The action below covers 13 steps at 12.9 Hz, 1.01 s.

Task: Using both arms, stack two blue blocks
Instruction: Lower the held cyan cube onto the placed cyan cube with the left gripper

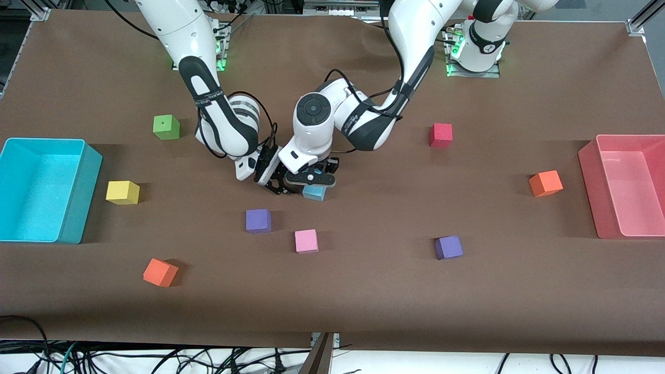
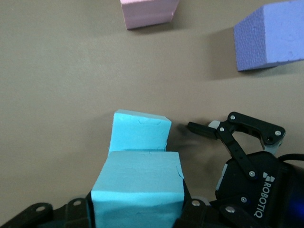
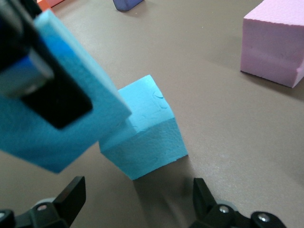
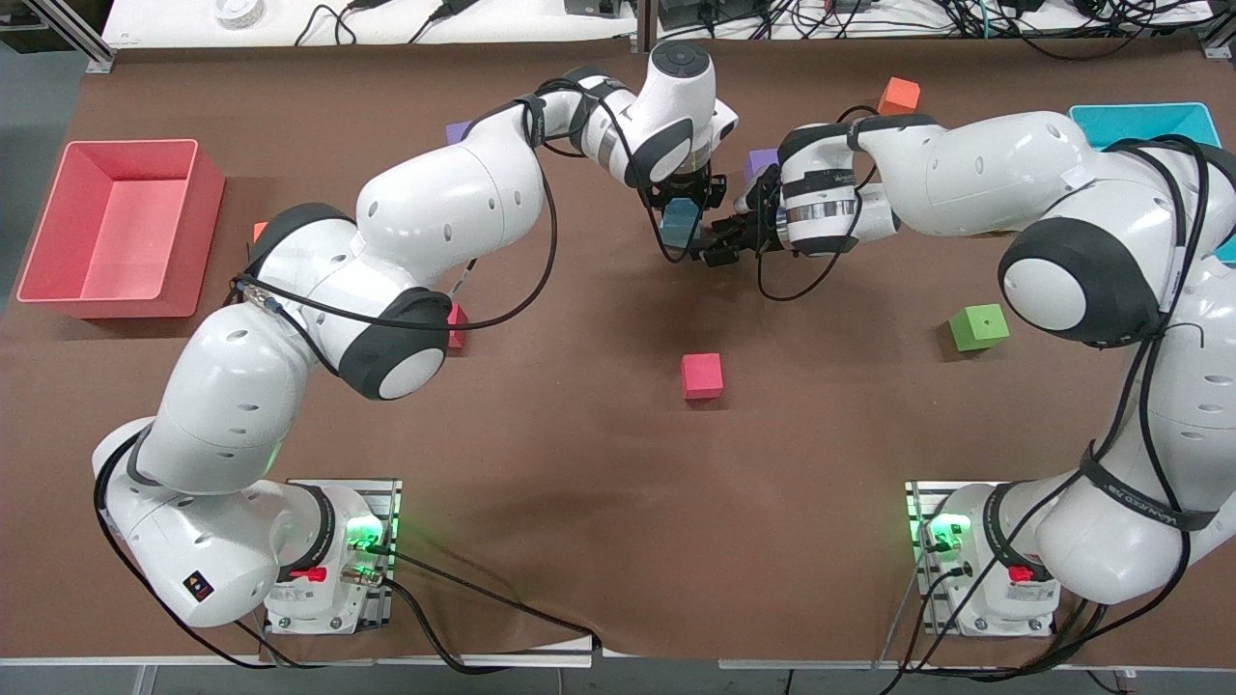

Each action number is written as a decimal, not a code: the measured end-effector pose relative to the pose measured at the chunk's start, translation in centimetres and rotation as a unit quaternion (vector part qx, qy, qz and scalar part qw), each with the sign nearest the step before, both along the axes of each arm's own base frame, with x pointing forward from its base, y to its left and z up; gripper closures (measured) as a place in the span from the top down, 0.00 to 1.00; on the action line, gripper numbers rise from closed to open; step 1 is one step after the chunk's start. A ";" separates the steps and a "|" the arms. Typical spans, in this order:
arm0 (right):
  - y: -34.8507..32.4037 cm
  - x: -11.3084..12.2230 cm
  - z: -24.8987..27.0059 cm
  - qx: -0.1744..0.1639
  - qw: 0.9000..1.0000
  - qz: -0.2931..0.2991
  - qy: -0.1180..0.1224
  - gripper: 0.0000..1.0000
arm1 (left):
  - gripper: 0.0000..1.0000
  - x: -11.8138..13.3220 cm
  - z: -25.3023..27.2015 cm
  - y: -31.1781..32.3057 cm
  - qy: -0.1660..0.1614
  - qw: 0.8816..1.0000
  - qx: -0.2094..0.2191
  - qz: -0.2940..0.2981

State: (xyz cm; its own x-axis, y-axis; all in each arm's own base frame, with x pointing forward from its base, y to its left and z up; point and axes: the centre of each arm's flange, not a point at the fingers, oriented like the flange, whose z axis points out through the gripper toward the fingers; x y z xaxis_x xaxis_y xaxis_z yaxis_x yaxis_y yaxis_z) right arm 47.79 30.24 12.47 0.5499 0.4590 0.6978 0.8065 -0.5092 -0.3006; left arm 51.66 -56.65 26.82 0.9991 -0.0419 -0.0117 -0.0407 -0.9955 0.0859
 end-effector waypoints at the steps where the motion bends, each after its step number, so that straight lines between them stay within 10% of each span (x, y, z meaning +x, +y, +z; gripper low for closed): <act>1: 0.0 0.0 0.0 0.000 1.000 0.000 0.000 1.00 | 0.60 -0.1 -0.4 -0.1 0.001 1.000 0.002 -0.001; 13: -1.1 1.0 0.0 0.014 1.000 -0.003 -0.003 1.00 | 0.60 1.3 -0.6 0.4 -0.012 1.000 0.005 0.007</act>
State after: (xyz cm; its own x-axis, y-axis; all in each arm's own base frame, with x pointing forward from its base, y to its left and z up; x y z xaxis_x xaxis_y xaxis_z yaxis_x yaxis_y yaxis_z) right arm 48.78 29.13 12.49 0.5485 0.4365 0.7131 0.8051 -0.5060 -0.3096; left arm 52.94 -56.22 26.21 0.9995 -0.0281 0.0114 -0.0289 -0.9967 0.0758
